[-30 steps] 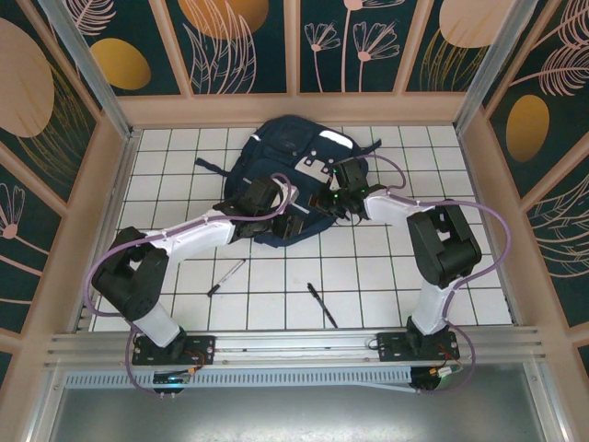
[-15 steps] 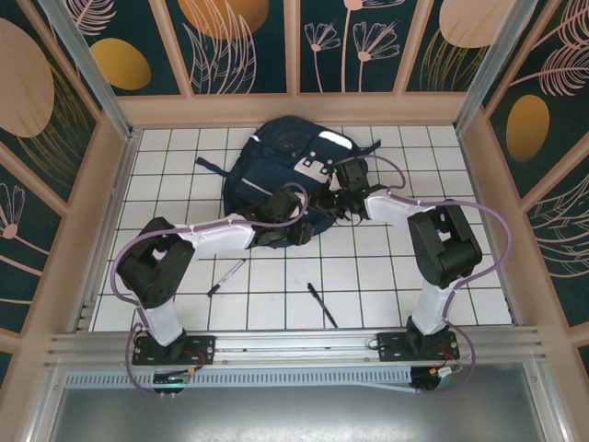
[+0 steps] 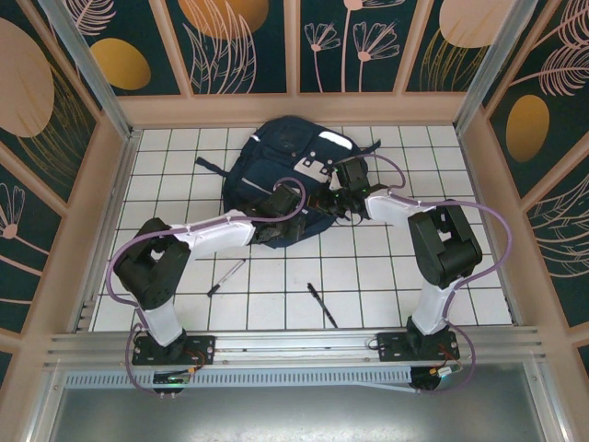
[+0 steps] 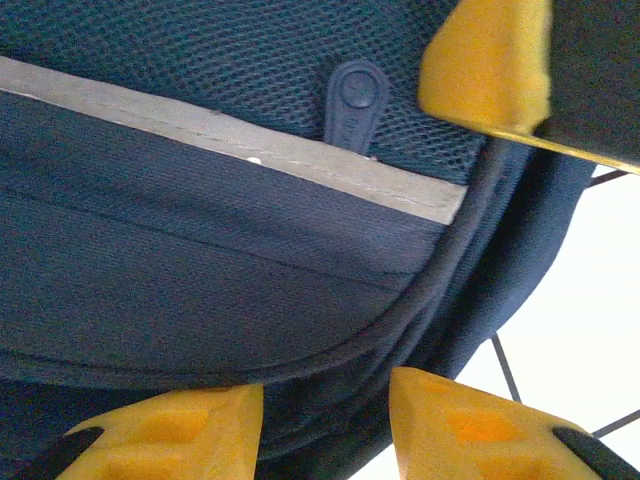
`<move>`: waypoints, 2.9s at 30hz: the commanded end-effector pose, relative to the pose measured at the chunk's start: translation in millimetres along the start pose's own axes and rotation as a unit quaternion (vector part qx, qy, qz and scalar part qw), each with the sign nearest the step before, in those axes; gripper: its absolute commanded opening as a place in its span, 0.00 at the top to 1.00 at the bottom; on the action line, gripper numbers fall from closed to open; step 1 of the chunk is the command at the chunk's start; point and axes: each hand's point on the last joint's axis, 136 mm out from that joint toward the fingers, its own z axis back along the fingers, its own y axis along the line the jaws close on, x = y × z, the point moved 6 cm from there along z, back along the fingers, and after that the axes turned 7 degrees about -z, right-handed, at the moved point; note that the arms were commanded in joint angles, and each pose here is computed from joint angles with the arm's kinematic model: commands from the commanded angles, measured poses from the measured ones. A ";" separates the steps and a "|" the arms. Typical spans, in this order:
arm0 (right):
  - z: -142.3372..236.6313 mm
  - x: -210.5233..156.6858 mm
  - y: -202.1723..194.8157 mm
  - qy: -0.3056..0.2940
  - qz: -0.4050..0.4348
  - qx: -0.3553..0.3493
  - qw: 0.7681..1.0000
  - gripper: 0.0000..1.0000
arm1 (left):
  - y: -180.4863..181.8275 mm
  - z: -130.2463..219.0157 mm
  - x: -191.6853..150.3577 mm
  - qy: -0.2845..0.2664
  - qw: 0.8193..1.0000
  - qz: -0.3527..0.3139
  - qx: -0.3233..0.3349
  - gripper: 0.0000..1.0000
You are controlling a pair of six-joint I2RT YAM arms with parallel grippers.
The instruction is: Pack the student bag
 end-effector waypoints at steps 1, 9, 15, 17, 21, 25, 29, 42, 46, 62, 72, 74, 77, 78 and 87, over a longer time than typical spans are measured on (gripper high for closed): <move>7.7 -7.6 14.7 0.032 0.019 0.027 0.999 1.00 | 15.3 -3.3 3.7 -0.008 0.999 0.022 0.044 0.60; 8.3 -8.2 15.6 0.037 0.025 0.026 0.999 1.00 | 19.4 9.6 12.2 -0.034 0.998 0.010 0.061 0.55; 6.7 -9.5 16.3 0.044 0.025 0.031 0.998 1.00 | 10.8 13.5 20.3 -0.042 0.997 -0.058 0.035 0.53; 7.0 -8.7 17.9 0.044 0.025 0.036 0.998 1.00 | 8.3 5.1 18.1 -0.035 0.996 -0.079 0.026 0.51; 6.2 -9.1 21.1 0.052 0.026 0.042 0.997 1.00 | 12.2 -16.2 11.7 -0.014 0.992 -0.113 0.047 0.50; 7.9 -10.7 20.6 0.052 0.030 0.042 0.997 1.00 | 14.4 -30.4 7.2 0.002 0.989 -0.134 0.060 0.52; 8.3 -12.5 16.8 0.057 0.034 0.037 0.997 1.00 | 6.1 -28.7 7.7 -0.010 0.989 -0.147 0.023 0.79; 21.2 -4.4 0.2 0.067 0.054 0.026 0.996 1.00 | -4.6 39.9 11.2 -0.110 0.963 -0.215 -0.119 1.00; 23.2 -1.3 -4.5 0.069 0.068 0.033 0.995 1.00 | -5.7 42.8 7.2 -0.115 0.958 -0.204 -0.165 1.00; 28.9 9.1 -16.0 0.071 0.073 0.038 0.994 1.00 | 35.4 41.3 5.8 -0.116 0.969 -0.200 -0.089 1.00; 47.0 29.9 -50.6 0.031 0.041 0.007 0.999 1.00 | 98.0 40.8 19.6 -0.123 0.985 -0.116 0.014 1.00; 48.7 40.9 -57.7 0.017 0.036 -0.001 0.999 1.00 | 84.9 50.1 17.1 -0.134 0.982 -0.123 -0.043 1.00; 52.3 61.0 -73.2 -0.010 0.003 -0.019 1.000 0.90 | 70.8 55.6 7.9 -0.140 0.979 -0.109 -0.104 1.00; 54.1 64.2 -76.5 -0.016 -0.012 -0.021 1.000 0.82 | 67.6 56.2 5.4 -0.147 0.978 -0.102 -0.111 1.00; 102.4 22.1 -58.9 -0.085 -0.138 -0.002 0.987 0.45 | 9.8 56.7 23.9 -0.163 0.967 -0.098 -0.171 1.00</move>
